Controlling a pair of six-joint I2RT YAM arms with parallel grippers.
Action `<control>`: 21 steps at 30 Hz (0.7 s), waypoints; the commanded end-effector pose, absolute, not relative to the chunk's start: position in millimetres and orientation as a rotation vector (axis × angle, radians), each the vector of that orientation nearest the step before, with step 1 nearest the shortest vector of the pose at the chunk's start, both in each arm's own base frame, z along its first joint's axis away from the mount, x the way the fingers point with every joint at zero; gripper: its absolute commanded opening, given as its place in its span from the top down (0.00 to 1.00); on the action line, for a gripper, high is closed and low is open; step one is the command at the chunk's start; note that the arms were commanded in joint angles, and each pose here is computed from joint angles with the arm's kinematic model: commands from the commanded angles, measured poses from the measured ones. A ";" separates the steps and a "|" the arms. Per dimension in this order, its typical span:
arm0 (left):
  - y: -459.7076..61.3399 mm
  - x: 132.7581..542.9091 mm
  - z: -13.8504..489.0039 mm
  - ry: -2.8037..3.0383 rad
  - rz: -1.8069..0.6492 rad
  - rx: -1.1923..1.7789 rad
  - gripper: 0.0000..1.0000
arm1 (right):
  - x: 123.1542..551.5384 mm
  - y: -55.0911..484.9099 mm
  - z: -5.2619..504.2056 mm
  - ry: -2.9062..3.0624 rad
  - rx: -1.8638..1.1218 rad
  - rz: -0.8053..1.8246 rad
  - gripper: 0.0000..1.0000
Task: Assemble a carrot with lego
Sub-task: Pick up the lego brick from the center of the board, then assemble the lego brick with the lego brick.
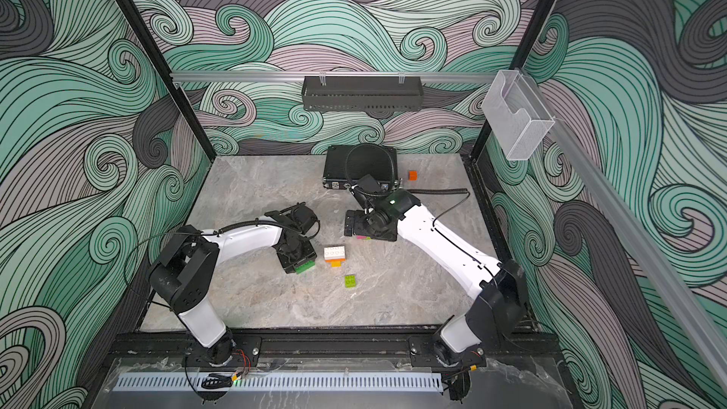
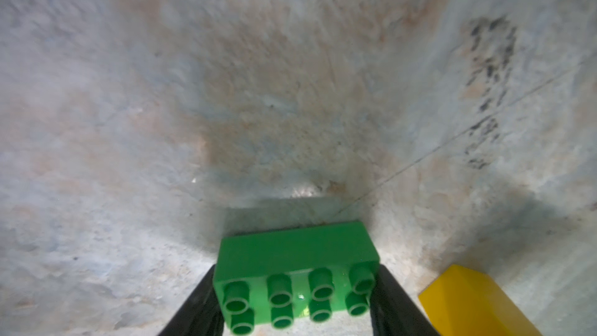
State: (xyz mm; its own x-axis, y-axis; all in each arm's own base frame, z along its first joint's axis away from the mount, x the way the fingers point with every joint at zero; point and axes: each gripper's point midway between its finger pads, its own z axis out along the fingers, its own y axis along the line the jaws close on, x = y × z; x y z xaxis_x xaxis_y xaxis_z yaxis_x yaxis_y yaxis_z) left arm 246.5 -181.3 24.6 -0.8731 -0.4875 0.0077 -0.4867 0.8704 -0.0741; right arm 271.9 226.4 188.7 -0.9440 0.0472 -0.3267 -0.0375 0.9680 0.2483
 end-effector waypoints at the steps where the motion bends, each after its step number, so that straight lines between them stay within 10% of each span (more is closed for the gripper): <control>1: -161.0 244.5 55.6 2.997 0.012 -0.646 0.62 | 268.7 220.8 191.7 2.771 0.002 0.363 0.00; 21: -242.0 267.2 157.1 2.944 -0.266 -0.059 0.66 | 240.0 184.1 148.7 2.818 0.138 0.474 0.00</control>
